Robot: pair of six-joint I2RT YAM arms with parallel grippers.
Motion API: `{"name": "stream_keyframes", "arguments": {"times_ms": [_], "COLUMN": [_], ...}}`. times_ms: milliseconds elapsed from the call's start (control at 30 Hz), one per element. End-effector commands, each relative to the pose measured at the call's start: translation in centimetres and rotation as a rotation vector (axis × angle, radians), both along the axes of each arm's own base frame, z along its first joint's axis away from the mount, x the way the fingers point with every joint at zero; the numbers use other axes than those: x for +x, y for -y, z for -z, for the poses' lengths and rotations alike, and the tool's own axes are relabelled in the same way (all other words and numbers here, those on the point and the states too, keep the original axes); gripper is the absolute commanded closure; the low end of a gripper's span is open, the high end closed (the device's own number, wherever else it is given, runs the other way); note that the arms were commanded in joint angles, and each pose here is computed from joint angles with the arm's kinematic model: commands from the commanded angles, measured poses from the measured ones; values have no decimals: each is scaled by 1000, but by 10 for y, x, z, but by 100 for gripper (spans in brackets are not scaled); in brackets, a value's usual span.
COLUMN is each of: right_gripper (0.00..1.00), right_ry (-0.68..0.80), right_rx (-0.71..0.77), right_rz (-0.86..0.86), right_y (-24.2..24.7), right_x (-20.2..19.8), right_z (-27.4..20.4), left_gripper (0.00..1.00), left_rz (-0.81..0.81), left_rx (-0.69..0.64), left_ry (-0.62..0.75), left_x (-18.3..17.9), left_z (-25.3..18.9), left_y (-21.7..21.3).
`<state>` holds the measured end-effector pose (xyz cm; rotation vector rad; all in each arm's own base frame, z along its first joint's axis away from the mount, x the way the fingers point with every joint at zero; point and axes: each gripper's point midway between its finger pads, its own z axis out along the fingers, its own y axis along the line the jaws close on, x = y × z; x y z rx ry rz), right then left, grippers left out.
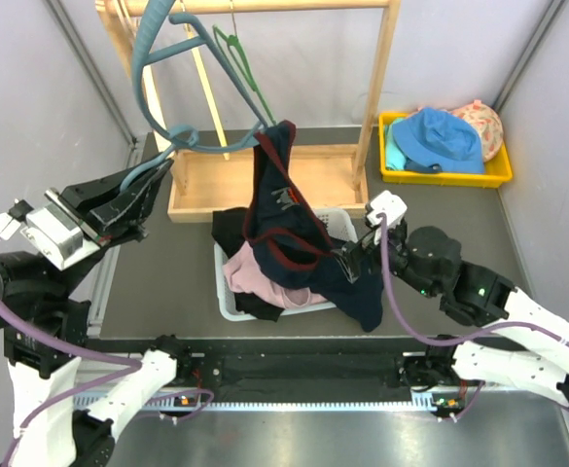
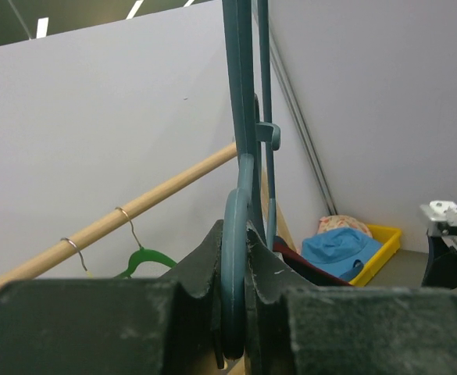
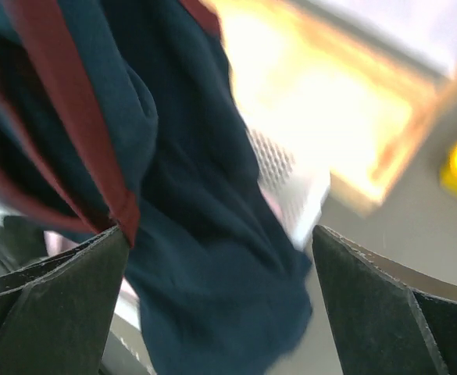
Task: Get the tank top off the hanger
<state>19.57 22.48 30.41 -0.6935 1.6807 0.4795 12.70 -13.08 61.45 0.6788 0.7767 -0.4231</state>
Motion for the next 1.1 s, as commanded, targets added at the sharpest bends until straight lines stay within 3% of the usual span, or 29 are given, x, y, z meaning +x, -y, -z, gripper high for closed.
{"name": "stream_keyframes", "arguments": {"times_ms": [0,233,367,633,733,767,800,833,933,1067], "right_gripper": [1,1,1,1,15,31,40,63,100,100], "right_ry": [-163,-276,-380,-407,-400,-395,-389,-382,-374,-377], "right_rx": [-86,-186,-115,147,182,186,188,190,177,152], "right_rz": [224,451,528,324,286,281,278,280,311,316], "right_y": [34,83,90,40,30,29,28,29,35,36], "right_x": [5,1,7,13,15,15,16,17,19,19], "right_z": [60,111,133,133,129,127,125,121,118,123], "left_gripper": [100,100,100,100,100,100,100,100,100,100], "left_rz": [5,11,22,18,17,16,14,17,14,17], "left_rx": [-33,-32,-34,-29,-23,-21,-20,-18,-18,-21], "left_ry": [54,46,40,39,40,36,36,39,37,43], "left_x": [-4,1,1,2,2,3,3,2,4,1], "left_z": [-15,-11,-9,-6,-3,-2,-1,-1,0,-1], "left_y": [-2,1,2,2,2,3,2,3,3,2]}}
